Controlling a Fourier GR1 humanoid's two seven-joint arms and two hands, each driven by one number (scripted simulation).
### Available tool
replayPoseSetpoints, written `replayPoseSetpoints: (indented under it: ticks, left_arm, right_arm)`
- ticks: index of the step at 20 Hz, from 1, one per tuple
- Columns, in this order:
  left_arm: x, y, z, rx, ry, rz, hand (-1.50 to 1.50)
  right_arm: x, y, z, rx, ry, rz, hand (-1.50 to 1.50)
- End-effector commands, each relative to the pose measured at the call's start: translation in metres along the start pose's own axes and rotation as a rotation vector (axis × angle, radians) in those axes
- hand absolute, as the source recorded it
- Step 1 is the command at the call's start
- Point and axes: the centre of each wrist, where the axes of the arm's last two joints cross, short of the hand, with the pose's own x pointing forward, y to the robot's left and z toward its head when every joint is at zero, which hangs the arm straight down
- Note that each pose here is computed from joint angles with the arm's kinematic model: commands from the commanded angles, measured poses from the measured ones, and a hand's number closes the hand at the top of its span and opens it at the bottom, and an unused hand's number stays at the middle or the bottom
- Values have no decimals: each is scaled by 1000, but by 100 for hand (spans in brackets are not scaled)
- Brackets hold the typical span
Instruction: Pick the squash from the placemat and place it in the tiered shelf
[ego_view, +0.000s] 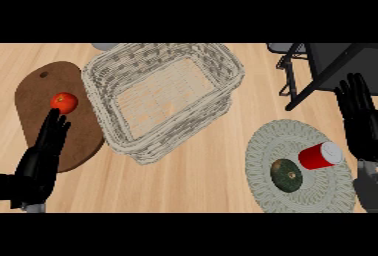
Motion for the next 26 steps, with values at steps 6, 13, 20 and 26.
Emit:
replayPoseSetpoints:
  ticks: [6,13,20,26]
  left_arm:
    - [-38,27,8,55,415,8,0]
    - [-55,-11,0,-76,490,75,0]
    - [-44,-12,-6,-97,471,67,0]
    - [-54,-12,-13,-78,487,54,0]
  right_arm:
    - [39,-95,49,-192,-205,377,150]
    - [-12,-148,150,-328,141,424,-150]
    - [12,-130,185,-3,167,449,-150]
    - [69,-96,166,119,231,544,-150]
